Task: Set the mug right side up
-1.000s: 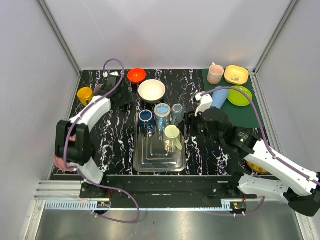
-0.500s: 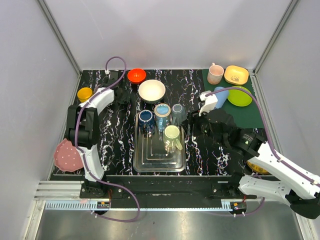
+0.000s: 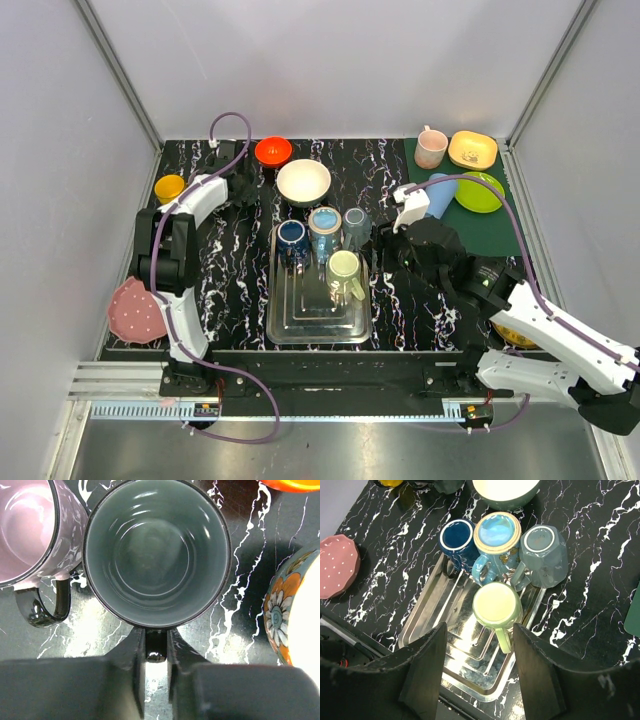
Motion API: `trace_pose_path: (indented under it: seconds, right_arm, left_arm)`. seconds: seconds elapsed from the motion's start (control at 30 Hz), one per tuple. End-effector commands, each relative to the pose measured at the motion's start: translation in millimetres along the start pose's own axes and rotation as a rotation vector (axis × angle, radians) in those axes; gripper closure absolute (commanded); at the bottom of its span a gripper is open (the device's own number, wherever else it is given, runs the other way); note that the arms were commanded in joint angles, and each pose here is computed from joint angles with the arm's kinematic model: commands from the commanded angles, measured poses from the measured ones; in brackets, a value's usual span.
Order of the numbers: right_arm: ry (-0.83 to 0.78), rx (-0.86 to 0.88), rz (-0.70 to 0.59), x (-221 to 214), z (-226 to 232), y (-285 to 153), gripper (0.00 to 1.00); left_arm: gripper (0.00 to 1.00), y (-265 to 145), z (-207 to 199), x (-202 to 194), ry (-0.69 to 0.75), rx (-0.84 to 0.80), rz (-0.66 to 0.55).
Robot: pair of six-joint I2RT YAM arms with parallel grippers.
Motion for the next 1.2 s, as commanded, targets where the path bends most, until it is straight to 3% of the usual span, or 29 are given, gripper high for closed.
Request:
trace_pose_path:
  seconds: [0.0,0.03,0.2,0.47,0.63,0.7,0.87,1.0,1.17]
  right_arm:
    - [0.009,-0.026,-0.027,2,-1,1,0.39]
    - [0.012,-0.024,-0.027,1,-1,1,0.39]
    - [0.017,-0.009,-0.039,3,1,3,0.39]
    - [0.048,0.056,-0.048,9,17,18,0.39]
    - [0.195,0.137,-0.126,23,37,29,0.37]
    - [0.237,0.244,-0.109,27,46,28,0.34]
    - [0.464,0.573,-0.024,56,47,10,0.23]
    - [0.547,0.737,-0.108,64,42,-5,0.15]
    - [0.599,0.903,-0.144,68,48,-12,0.17]
  left_arm:
    - [0.95,3,3,15,-0.007,-0.006,-0.049]
    - [1.0,0,3,16,-0.015,-0.012,-0.054]
    - [1.0,-39,6,27,-0.063,-0.043,-0.133]
    - [1.0,-172,3,52,-0.143,-0.22,-0.379]
    - [1.0,-267,-24,43,-0.243,-0.585,-0.508]
    - [1.0,-300,-41,37,-0.231,-0.741,-0.552]
    - [1.0,-361,-71,13,-0.193,-1.186,-0.523]
    - [1.0,-389,-73,-9,-0.195,-1.343,-0.528]
    - [1.0,-397,-75,-28,-0.241,-1.456,-0.513]
Point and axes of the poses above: each gripper's point midway between its finger pads, its own y axis out along the fingers, its own z axis along the line the jaws close on, x = y × z, the point moved 9 cm from there along -y, back along the fingers, and after that the axes turned 10 degrees about y, right-handed, at the moved point
